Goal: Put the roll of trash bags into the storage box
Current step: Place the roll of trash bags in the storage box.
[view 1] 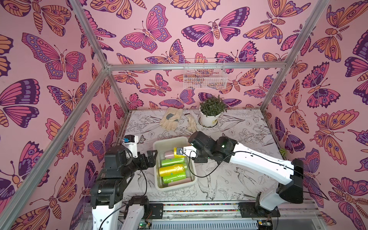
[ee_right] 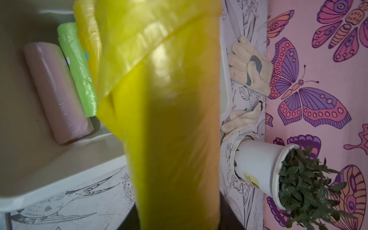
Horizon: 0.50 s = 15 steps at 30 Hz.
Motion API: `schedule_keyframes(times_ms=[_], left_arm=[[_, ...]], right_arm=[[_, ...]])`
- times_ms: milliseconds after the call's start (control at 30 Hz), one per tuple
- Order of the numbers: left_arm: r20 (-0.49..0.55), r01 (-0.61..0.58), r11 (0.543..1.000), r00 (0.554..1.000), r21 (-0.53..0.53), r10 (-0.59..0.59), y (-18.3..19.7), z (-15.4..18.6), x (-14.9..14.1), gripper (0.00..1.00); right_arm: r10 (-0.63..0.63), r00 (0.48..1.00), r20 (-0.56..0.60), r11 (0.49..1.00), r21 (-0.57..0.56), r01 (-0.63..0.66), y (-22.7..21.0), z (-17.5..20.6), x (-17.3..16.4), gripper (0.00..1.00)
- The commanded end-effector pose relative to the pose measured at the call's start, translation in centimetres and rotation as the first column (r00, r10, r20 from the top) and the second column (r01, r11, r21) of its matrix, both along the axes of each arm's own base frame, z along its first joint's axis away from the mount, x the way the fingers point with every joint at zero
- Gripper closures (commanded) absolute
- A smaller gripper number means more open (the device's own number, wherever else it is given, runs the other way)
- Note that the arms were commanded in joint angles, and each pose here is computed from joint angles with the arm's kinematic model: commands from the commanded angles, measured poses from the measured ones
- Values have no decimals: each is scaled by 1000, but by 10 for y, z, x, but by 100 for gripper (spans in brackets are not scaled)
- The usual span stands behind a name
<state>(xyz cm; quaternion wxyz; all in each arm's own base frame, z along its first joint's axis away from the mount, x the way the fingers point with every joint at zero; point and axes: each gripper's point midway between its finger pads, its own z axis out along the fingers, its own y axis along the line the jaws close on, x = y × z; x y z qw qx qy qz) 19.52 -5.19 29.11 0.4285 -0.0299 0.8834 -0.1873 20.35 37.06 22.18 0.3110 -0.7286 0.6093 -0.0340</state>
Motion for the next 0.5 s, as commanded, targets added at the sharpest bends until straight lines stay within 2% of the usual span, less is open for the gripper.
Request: schedule_keyframes(times_ms=[0,233,467], left_arm=[[-42,19,1000,999,2,-19,-3,-10,0,0],[-67,-58,996,996,66,62,10,-18,2,0],[-22,-101,992,994,82,103,17,-12,-5,0]], right_arm=[[58,997,54,998,17,-59,26,1,8,100],[72,997,30,997,-3,-72,64,-31,21,100],[112,993,25,993,-35,-111,97,-66,34,100]])
